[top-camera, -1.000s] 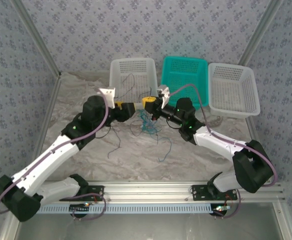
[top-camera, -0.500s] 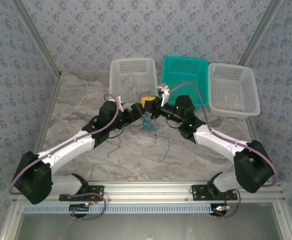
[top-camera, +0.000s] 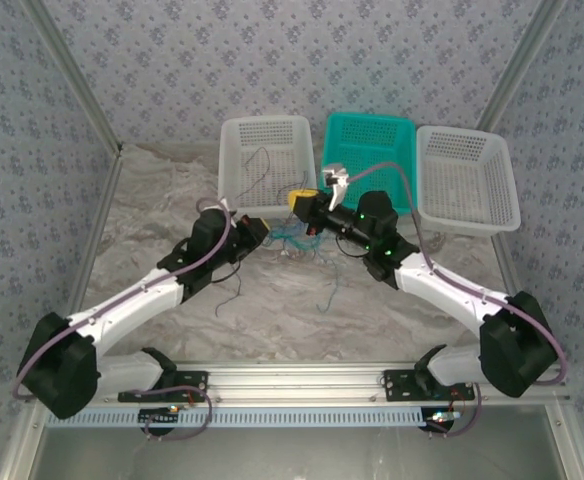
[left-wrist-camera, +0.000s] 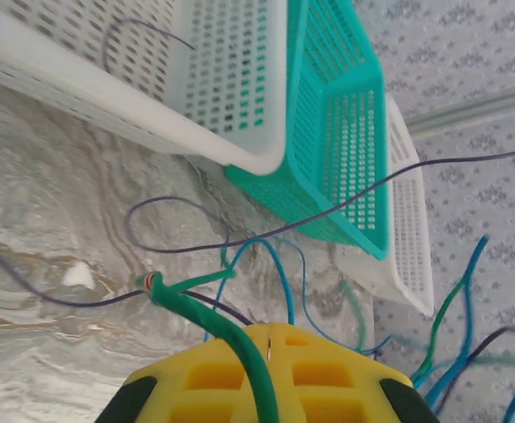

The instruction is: Untangle the cables

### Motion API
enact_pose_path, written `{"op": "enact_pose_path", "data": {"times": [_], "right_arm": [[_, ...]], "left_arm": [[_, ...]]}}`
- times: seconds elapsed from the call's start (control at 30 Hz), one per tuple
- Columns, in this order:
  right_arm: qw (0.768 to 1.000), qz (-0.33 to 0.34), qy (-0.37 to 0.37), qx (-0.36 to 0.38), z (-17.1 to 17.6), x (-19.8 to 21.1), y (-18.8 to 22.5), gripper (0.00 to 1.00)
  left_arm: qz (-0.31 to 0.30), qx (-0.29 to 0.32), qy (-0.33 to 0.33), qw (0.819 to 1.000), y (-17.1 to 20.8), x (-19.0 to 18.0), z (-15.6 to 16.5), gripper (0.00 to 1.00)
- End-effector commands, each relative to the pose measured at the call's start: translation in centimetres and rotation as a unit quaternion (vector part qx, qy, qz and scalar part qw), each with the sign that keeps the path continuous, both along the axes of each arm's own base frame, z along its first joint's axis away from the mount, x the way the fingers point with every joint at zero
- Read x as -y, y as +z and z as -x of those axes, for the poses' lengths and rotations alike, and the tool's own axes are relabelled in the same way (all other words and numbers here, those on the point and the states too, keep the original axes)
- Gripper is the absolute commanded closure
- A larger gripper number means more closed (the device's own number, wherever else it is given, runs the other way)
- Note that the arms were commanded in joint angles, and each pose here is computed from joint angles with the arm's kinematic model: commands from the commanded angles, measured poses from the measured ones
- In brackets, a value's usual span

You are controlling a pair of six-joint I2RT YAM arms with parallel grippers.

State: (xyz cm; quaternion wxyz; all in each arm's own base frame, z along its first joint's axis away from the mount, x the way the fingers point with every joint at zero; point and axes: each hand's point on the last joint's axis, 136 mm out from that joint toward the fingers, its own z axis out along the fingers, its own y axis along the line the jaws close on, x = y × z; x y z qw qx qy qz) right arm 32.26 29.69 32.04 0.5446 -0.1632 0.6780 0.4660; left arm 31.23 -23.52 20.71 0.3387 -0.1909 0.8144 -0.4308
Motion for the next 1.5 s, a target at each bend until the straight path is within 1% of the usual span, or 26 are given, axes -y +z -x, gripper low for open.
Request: {"op": "enact_pose_path", "data": {"times": [0.0,0.07,0.1,0.2,0.27,0.33,0.4,0.53,0.63,0.67,0.73,0.77,0.8,0.83,0.87,0.9,0.93,0.97,1.0,1.07,1.17,1.23,1.33,1.47], "right_arm": [[0.991,-0.034,-0.114,-0.058,-2.8,5.0,0.3,1.0],[0.976,-0.051,-0.169,-0.124,-4.5,8.4,-1.4,1.0],[0.97,-0.063,-0.181,-0.15,-5.0,9.6,-2.2,1.0],[0.946,-0.093,-0.23,-0.21,-6.1,13.8,-4.4,1.0],[0.931,-0.105,-0.264,-0.231,-6.4,16.1,-5.4,1.0],[0.922,-0.108,-0.285,-0.24,-6.2,17.5,-6.0,1.0],[0.918,-0.103,-0.297,-0.24,-5.9,18.5,-6.2,1.0],[0.919,-0.094,-0.296,-0.242,-5.4,18.8,-6.2,1.0],[0.936,-0.095,-0.251,-0.228,-4.9,17.1,-4.8,1.0],[0.944,-0.093,-0.228,-0.221,-4.6,16.0,-4.2,1.0],[0.958,-0.082,-0.176,-0.209,-3.8,13.3,-3.4,1.0],[0.966,-0.072,-0.145,-0.202,-3.2,11.6,-3.1,1.0],[0.971,-0.063,-0.118,-0.198,-2.5,10.0,-2.8,1.0],[0.974,-0.055,-0.096,-0.196,-2.0,8.6,-2.8,1.0],[0.977,-0.046,-0.075,-0.193,-1.4,7.3,-2.8,1.0],[0.979,-0.035,-0.057,-0.194,-0.8,6.0,-3.1,1.0],[0.979,-0.025,-0.049,-0.198,-0.4,5.2,-3.5,1.0],[0.978,-0.017,-0.044,-0.202,-0.2,4.6,-4.0,1.0],[0.977,-0.01,-0.045,-0.208,-0.1,4.2,-4.7,1.0],[0.973,-0.003,-0.054,-0.223,-0.4,3.9,-6.1,1.0],[0.969,-0.001,-0.048,-0.243,-0.5,3.4,-7.6,1.0],[0.968,0.002,-0.045,-0.246,-0.5,3.2,-8.0,1.0],[0.968,0.006,-0.041,-0.249,-0.4,3.0,-8.1,1.0],[0.968,0.008,-0.031,-0.249,-0.1,2.7,-7.9,1.0]], "left_arm": [[-0.049,-0.005,0.053,0.997,-0.6,-3.9,0.4,1.0],[-0.063,-0.006,0.07,0.996,-0.6,-5.8,0.7,1.0],[-0.068,-0.012,0.079,0.994,-0.8,-6.7,0.9,1.0],[-0.072,-0.022,0.112,0.991,-1.4,-9.7,1.6,1.0],[-0.074,-0.025,0.137,0.987,-1.6,-11.7,2.1,1.0],[-0.074,-0.025,0.161,0.984,-1.5,-13.7,2.7,1.0],[-0.076,-0.021,0.181,0.98,-1.3,-15.4,3.3,1.0],[-0.091,-0.022,0.209,0.974,-1.0,-17.9,4.3,1.0],[-0.105,-0.003,0.202,0.974,-0.4,-18.4,4.5,1.0],[-0.111,0.013,0.179,0.977,0.1,-17.8,4.4,1.0],[-0.11,0.055,0.108,0.986,1.4,-15.5,4.1,1.0],[-0.105,0.083,0.06,0.989,2.1,-13.8,4.0,0.94],[-0.103,0.099,0.025,0.989,2.5,-12.5,4.1,0.86],[-0.108,0.102,0.008,0.989,2.5,-11.9,4.2,0.75],[-0.122,0.102,-0.012,0.987,2.3,-11.2,4.5,0.61],[-0.14,0.11,-0.035,0.983,2.2,-10.4,4.8,0.5],[-0.157,0.113,-0.054,0.98,2.0,-9.7,5.2,0.44],[-0.178,0.115,-0.07,0.975,1.7,-9.1,5.6,0.4],[-0.196,0.115,-0.085,0.97,1.2,-8.5,6.0,0.37],[-0.211,0.114,-0.113,0.964,0.4,-7.0,6.5,0.32],[-0.201,0.112,-0.163,0.959,-0.8,-3.7,7.2,0.3],[-0.197,0.126,-0.2,0.952,-1.1,-1.2,7.7,0.28],[-0.203,0.176,-0.263,0.926,-1.0,2.3,8.6,0.23],[-0.215,0.228,-0.315,0.896,-1.2,5.5,8.6,0.23]]}}
